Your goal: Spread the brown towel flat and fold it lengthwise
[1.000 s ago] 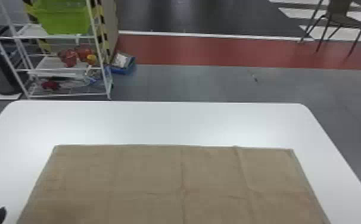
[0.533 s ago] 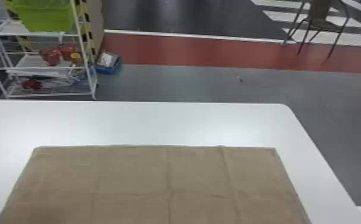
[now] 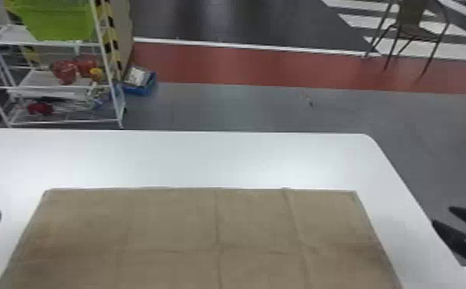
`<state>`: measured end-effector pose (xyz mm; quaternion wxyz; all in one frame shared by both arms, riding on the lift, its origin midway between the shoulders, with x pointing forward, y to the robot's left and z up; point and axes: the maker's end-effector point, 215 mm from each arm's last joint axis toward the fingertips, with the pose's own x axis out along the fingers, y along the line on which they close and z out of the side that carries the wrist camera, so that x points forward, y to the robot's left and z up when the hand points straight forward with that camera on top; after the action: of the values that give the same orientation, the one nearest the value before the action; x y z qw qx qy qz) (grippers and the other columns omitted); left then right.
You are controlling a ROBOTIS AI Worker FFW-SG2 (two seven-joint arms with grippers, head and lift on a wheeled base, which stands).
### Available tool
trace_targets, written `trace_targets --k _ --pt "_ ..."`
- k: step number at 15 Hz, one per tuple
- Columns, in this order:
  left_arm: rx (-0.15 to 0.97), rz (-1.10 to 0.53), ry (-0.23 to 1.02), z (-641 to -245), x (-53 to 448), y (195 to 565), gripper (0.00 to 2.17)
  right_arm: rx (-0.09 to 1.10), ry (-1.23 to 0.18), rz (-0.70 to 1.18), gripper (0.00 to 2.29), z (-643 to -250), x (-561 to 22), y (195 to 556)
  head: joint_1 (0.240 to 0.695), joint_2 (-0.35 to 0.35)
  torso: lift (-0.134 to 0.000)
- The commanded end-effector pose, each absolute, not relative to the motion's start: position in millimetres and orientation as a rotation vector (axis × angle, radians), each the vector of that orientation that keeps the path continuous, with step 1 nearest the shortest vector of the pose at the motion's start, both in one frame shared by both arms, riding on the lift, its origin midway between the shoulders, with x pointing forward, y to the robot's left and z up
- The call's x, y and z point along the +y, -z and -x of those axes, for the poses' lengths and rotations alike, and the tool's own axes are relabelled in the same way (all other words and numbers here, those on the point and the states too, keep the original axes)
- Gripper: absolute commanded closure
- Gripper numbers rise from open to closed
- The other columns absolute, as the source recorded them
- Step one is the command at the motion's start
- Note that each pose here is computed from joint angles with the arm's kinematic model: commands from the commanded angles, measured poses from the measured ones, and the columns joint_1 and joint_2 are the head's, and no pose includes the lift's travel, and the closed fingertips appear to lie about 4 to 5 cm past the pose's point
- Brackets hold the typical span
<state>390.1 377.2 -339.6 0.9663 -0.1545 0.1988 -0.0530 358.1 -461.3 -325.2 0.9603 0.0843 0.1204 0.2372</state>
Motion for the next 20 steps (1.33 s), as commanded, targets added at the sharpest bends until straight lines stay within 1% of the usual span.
trace_targets --k 1,3,4,5,6,7,9,11,14,15,16,20 --pt "0.380 0.308 0.107 -424 373 346 0.13 0.203 -0.461 -0.158 0.13 -409 -468 306 0.695 -0.134 -0.123" --pt "0.401 0.296 0.109 -450 363 360 0.13 0.226 -0.500 -0.141 0.13 -453 -456 307 0.695 -0.128 -0.123" --pt "0.384 0.279 0.113 -462 361 361 0.13 0.233 -0.507 -0.134 0.13 -472 -453 306 0.695 -0.126 -0.123" --pt "0.345 0.246 0.097 -476 364 357 0.13 0.269 -0.490 -0.134 0.13 -492 -449 311 0.695 -0.122 -0.123" --pt "0.334 0.212 0.080 -489 364 360 0.13 0.301 -0.440 -0.113 0.15 -510 -450 318 0.695 -0.116 -0.123" --pt "0.315 0.175 0.077 -501 361 358 0.13 0.332 -0.398 -0.119 0.15 -522 -450 326 0.695 -0.105 -0.123" --pt "0.275 0.106 0.059 -521 366 361 0.14 0.371 -0.367 -0.132 0.18 -539 -450 333 0.695 -0.101 -0.123" --pt "0.309 0.073 0.055 -527 370 375 0.14 0.380 -0.364 -0.137 0.18 -542 -452 337 0.695 -0.093 -0.123" --pt "0.355 0.041 0.083 -534 374 385 0.16 0.380 -0.354 -0.134 0.18 -533 -465 344 0.695 -0.085 -0.123" --pt "0.401 0.032 0.099 -534 374 394 0.21 0.376 -0.358 -0.136 0.18 -530 -467 343 0.695 -0.087 -0.123" --pt "0.446 0.036 0.112 -532 374 405 0.21 0.375 -0.356 -0.135 0.18 -528 -471 343 0.695 -0.091 -0.123" --pt "0.502 0.034 0.169 -534 363 426 0.21 0.365 -0.351 -0.138 0.18 -522 -479 340 0.695 -0.107 -0.123"
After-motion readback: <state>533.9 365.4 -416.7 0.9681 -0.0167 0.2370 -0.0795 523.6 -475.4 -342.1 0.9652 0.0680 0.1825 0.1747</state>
